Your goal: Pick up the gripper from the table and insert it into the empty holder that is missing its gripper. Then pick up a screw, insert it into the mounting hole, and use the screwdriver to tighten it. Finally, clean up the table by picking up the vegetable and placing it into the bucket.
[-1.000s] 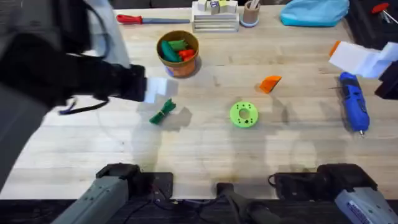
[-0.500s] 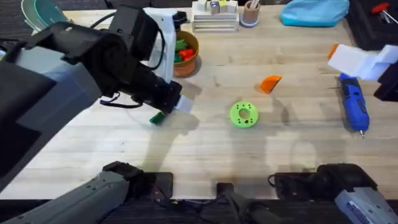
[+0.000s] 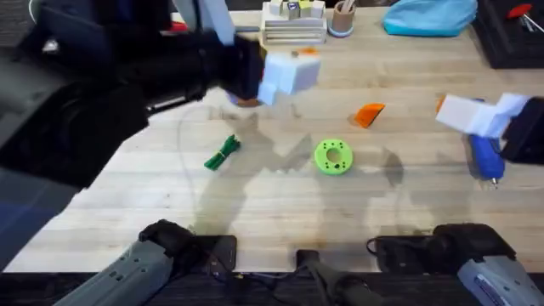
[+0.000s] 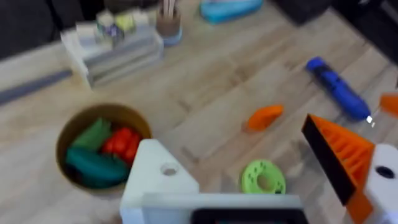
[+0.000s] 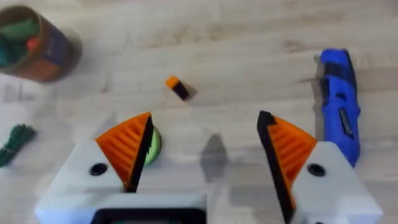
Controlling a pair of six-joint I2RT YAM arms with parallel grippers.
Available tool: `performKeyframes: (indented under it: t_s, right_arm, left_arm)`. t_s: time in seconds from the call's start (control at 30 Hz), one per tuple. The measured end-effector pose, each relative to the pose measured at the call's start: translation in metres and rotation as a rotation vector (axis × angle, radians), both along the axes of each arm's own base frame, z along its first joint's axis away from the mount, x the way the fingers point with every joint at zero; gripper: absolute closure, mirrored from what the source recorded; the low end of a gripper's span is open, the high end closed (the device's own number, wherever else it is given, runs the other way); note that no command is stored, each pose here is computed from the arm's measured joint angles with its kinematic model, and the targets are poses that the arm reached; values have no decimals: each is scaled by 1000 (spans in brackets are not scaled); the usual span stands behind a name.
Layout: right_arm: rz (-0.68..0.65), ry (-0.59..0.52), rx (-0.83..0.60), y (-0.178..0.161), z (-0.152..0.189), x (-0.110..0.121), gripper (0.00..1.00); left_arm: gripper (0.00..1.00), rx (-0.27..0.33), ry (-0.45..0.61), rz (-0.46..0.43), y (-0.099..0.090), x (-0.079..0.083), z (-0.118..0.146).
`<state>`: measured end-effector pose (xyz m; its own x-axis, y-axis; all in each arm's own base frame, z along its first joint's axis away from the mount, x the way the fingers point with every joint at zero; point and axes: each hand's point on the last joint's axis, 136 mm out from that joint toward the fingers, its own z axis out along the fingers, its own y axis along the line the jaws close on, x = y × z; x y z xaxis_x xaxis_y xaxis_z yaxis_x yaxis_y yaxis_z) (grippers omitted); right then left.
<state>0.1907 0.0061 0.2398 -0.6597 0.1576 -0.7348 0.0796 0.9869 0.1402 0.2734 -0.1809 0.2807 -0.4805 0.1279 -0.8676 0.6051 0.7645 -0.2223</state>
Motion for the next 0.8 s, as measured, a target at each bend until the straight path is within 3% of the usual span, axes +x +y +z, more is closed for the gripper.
performKeyframes:
  t_s: [0.07,0.17,0.3,0.6,0.7,0.8]
  right_arm:
    - [0,49,0,0,-9,-8,10]
    - [0,126,0,0,-22,-22,10]
    - [0,234,-1,0,-38,-43,10]
    - [0,237,-1,0,-39,-43,10]
    - [0,237,-1,0,-39,-43,10]
    - [0,237,-1,0,-39,-43,10]
  left_arm:
    - [9,-41,-55,-1,-2,2,18]
    - [9,-72,-57,-4,-4,0,24]
    - [9,-62,-6,6,-2,-3,14]
    - [9,3,-84,-35,-1,-4,17]
    - [9,14,-147,-51,3,-13,25]
    - [9,1,-232,-57,13,-35,30]
